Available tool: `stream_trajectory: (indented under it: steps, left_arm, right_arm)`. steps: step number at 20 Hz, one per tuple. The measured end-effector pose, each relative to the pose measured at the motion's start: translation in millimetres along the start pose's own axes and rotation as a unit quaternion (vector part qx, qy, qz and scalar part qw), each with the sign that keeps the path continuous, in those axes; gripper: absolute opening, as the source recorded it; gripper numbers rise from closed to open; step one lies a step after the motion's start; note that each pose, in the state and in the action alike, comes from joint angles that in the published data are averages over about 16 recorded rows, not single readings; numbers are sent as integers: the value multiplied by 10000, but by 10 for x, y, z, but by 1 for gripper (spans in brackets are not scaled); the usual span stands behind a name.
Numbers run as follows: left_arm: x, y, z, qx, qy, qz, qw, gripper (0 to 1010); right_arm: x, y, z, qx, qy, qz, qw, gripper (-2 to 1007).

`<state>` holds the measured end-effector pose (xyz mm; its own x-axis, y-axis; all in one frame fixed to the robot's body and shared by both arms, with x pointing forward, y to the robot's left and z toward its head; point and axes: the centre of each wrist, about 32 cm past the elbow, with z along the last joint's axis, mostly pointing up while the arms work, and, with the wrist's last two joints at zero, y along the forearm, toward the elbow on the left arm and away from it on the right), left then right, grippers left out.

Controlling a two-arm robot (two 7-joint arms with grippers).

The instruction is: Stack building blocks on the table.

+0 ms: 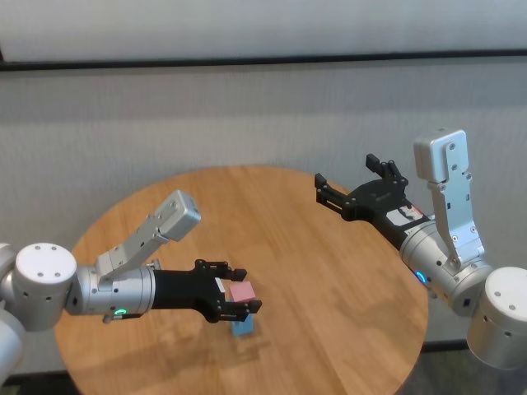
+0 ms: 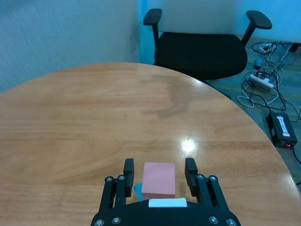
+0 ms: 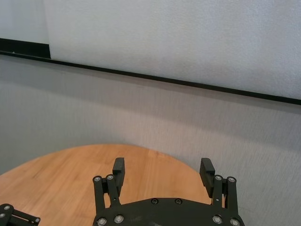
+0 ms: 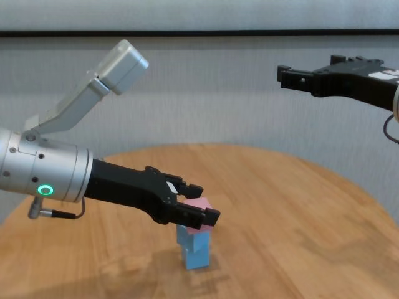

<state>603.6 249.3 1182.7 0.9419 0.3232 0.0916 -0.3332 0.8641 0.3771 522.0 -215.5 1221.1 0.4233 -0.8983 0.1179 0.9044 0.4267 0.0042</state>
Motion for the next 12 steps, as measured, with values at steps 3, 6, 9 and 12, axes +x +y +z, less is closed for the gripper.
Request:
stream_trajectory:
  steps: [3, 6, 9, 12]
  left_arm:
    - [-1, 7, -2, -38, -1, 3, 10000, 767]
    - [-2, 21, -6, -131, 10, -4, 9999, 860]
    - [-4, 41, -13, -278, 39, -4, 9996, 927]
    - [-14, 76, -24, -503, 82, 61, 9987, 972]
  right_arm:
    - [0, 0, 0, 0, 0, 0, 10000, 1005]
    - [0, 0, 0, 0, 0, 0, 10000, 1005]
    - [0, 0, 0, 0, 0, 0, 10000, 1005]
    - [0, 0, 0, 0, 0, 0, 10000, 1005]
